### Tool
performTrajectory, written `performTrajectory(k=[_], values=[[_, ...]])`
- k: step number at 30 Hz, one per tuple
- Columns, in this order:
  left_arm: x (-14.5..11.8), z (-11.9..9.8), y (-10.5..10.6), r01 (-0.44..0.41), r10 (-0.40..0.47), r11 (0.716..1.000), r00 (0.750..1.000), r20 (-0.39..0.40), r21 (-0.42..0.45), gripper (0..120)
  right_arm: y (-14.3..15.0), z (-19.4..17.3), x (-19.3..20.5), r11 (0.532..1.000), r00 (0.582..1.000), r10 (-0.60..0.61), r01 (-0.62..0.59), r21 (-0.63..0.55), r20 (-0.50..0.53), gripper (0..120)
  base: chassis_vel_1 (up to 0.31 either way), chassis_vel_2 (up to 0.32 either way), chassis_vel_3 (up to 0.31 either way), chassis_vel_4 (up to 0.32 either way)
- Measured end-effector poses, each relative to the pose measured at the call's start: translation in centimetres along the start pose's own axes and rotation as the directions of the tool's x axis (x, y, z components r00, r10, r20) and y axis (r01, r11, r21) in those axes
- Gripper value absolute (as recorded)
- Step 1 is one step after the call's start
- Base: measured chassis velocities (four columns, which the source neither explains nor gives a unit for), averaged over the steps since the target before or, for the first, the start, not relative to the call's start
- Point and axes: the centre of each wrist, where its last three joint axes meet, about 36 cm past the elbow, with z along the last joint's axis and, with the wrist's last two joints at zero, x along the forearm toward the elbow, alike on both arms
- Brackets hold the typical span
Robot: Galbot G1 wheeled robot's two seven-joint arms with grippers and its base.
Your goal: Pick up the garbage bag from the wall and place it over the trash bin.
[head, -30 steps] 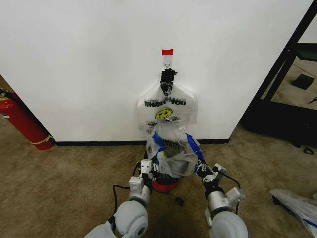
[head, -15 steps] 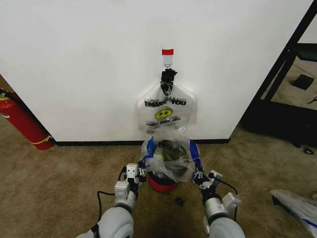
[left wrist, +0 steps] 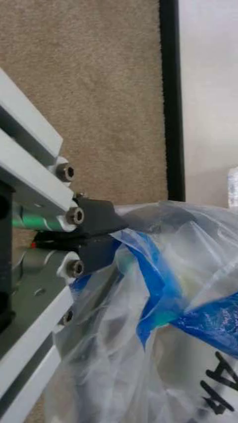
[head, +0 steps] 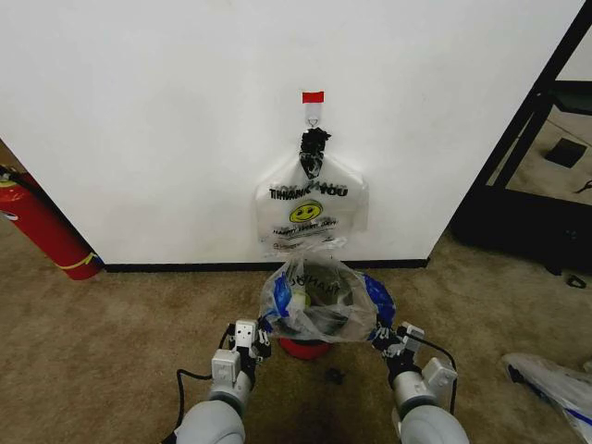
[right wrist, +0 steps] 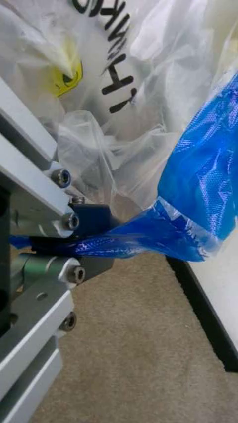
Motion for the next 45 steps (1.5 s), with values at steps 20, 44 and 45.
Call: performTrajectory(k=[20, 44, 45], values=[[-0.7, 2.4, 0.9, 0.020, -0.024, 0.999, 0.996, -0.081, -0.048, 0, -0.1, 0.5, -2.4, 0.999, 0.998, 0.035, -0.034, 0.027, -0.042, 0, 0.000, 0.000, 0.000, 0.000], [-2.7, 3.6, 0.4, -0.009, -0.004, 0.994, 0.993, -0.117, -0.112, 0, -0.6, 0.4, -6.8, 0.996, 0.994, 0.066, -0.060, 0.065, -0.082, 0, 0.000, 0.000, 0.000, 0.000], [-2.8, 3.6, 0.4, -0.008, -0.006, 0.994, 0.993, -0.118, -0.113, 0, -0.7, 0.5, -6.9, 0.996, 0.994, 0.067, -0.062, 0.065, -0.082, 0, 0.000, 0.000, 0.000, 0.000]])
